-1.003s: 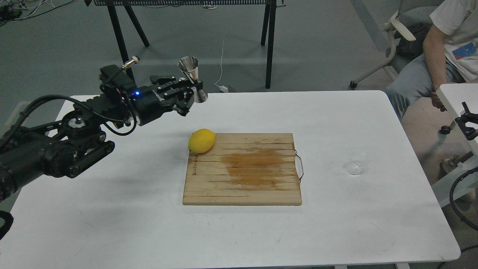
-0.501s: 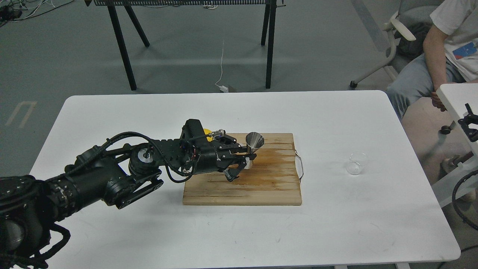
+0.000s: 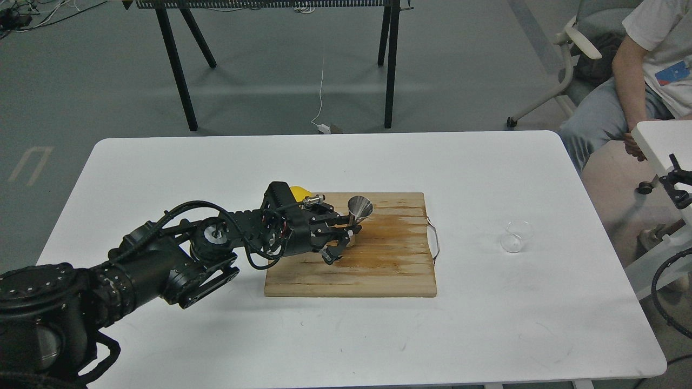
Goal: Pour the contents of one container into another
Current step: 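Tilt the held jigger with the left gripper to pour onto the board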
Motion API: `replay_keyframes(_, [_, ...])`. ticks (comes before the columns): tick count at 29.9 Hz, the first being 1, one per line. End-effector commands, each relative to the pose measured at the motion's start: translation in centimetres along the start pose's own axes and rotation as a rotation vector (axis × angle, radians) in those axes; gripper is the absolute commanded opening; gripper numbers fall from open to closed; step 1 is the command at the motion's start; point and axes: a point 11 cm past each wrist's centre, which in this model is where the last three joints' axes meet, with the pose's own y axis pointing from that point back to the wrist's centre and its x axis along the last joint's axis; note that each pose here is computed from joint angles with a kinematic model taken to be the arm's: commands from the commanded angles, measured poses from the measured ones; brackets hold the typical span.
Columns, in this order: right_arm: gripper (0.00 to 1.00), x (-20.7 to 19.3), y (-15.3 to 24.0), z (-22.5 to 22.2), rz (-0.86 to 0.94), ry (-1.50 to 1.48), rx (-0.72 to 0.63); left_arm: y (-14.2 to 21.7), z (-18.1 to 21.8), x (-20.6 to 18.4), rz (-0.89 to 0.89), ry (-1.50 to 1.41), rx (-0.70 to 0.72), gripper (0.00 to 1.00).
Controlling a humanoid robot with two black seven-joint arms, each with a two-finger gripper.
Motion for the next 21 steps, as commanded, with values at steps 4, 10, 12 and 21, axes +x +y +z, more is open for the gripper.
replay_keyframes(4, [0.99,-0.02,-0.02,0.01,0.0,-0.001,0.001,-0.47,0.01,-0.08,-0.002,0.001,0.01,0.09])
replay_keyframes(10, [0.99,-0.02,-0.02,0.01,0.0,-0.001,0.001,-0.68,0.26,0.04,0.006,0.0,0.006,0.18])
replay_keyframes(12, [0.99,-0.02,-0.02,0.01,0.0,-0.001,0.001,-0.68,0.26,0.04,0.006,0.0,0.006,0.21])
replay_keyframes(21, [0.99,-0.03,-0.02,0.12,-0.001,-0.002,-0.001,-0.62,0.24,-0.06,0.004,0.001,0.007,0.23])
